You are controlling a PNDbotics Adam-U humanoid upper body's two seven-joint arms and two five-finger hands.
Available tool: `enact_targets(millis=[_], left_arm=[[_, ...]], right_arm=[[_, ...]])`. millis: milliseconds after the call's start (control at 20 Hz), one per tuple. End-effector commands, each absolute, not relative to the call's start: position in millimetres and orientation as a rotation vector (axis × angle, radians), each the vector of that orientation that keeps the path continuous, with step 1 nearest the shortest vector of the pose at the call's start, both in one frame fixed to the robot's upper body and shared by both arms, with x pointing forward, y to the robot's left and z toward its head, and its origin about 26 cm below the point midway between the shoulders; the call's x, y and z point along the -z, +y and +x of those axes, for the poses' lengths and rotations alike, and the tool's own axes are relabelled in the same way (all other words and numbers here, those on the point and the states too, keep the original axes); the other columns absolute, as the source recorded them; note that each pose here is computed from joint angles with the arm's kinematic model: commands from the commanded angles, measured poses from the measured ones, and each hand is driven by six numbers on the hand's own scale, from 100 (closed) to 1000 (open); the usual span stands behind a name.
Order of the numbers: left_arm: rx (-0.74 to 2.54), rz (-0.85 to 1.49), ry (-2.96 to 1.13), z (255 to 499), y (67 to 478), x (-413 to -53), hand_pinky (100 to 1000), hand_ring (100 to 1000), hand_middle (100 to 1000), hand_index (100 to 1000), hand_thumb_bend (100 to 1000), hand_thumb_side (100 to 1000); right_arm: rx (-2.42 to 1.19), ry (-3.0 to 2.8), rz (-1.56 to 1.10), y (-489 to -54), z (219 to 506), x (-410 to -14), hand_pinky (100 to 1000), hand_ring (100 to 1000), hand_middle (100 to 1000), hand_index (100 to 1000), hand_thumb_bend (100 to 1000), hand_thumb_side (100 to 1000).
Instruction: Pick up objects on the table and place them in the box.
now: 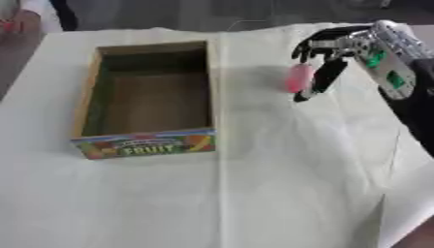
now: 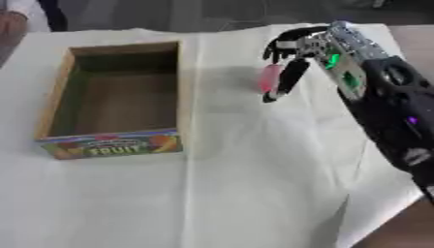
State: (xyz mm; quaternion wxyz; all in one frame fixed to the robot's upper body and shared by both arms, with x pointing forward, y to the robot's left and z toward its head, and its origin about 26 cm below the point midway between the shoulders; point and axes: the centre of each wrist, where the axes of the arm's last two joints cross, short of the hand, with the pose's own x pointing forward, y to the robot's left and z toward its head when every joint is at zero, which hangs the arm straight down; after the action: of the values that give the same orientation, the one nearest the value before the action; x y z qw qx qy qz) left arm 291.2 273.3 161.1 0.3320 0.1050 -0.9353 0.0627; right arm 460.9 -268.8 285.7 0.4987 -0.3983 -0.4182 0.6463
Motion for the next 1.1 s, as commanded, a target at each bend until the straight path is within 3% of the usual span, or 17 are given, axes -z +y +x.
enact_targets(millis=[50,700,1000,1100], left_arm=[[-0.151,0.271,-2.473,289.5,272.5,-168.4,774,539,605,832,100,633],[-0.143,0.261,-2.474,289.8,270.9,-168.4,775,538,605,833,100,636],[-0.14,0.259,-2.473,289.8,270.6,-168.3,776,539,605,833,100,637],[-0.139,0.258,-2.474,289.8,270.5,-168.2,776,539,605,833,100,637]], right_arm=[[-1.517,-1.028,-1.021,-275.8,463.3,-298.4,763,893,792,921,556,346],[-1.471,-1.022,-1.071,-279.2,472.0,-296.5,759,888,788,910,505,327],[-1.458,-1.028,-1.074,-277.5,472.7,-297.4,749,879,770,885,391,100],[-1.453,-1.031,-1.076,-276.6,472.7,-298.4,746,874,762,877,251,100]])
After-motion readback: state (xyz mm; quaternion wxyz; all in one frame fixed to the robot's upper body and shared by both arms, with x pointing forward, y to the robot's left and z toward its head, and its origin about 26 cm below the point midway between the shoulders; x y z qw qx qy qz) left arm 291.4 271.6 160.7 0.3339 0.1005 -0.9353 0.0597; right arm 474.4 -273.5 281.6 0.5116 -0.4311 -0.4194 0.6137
